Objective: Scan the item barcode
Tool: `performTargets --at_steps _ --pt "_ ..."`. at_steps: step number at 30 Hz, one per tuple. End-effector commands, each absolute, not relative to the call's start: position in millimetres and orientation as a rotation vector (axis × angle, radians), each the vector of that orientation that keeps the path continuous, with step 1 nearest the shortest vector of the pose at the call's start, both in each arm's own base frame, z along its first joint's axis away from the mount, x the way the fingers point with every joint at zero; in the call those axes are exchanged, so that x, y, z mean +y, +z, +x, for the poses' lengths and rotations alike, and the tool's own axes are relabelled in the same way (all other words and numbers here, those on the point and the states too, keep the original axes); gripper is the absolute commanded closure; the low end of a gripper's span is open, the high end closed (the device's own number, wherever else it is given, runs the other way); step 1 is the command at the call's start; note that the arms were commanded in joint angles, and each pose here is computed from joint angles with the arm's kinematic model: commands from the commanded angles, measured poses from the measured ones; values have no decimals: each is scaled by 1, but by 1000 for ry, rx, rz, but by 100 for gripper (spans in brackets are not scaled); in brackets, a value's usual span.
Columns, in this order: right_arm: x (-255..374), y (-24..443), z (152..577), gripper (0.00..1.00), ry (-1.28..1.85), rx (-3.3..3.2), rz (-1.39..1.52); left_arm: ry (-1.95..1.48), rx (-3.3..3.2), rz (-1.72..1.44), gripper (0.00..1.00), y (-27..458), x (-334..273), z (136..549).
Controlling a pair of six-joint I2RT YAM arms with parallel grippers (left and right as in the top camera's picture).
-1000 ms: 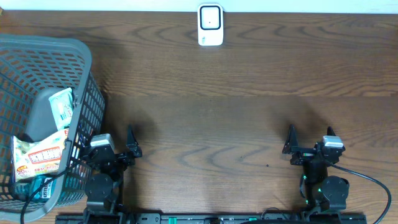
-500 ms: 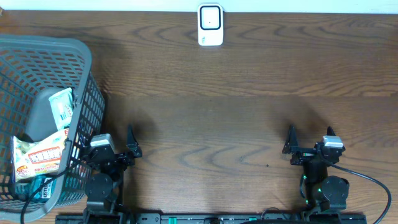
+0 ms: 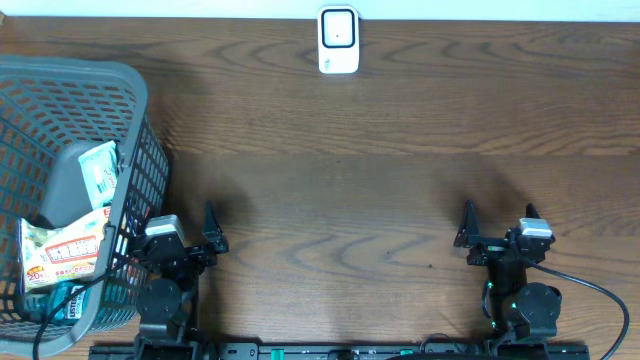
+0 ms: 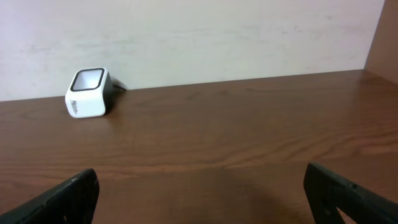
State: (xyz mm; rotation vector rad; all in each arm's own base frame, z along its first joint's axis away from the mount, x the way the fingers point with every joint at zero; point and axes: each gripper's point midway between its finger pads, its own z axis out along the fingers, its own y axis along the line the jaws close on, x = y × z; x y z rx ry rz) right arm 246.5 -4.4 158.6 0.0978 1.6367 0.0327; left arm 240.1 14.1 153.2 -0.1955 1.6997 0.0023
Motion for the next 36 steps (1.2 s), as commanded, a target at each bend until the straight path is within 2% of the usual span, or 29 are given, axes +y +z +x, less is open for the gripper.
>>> performTargets --at_steps 1,36 --pt "-2 157 246 1 29 1642 76 30 1735 -194 2 138 17 240" --pt "-2 157 246 1 29 1642 76 30 1735 -194 2 138 17 240"
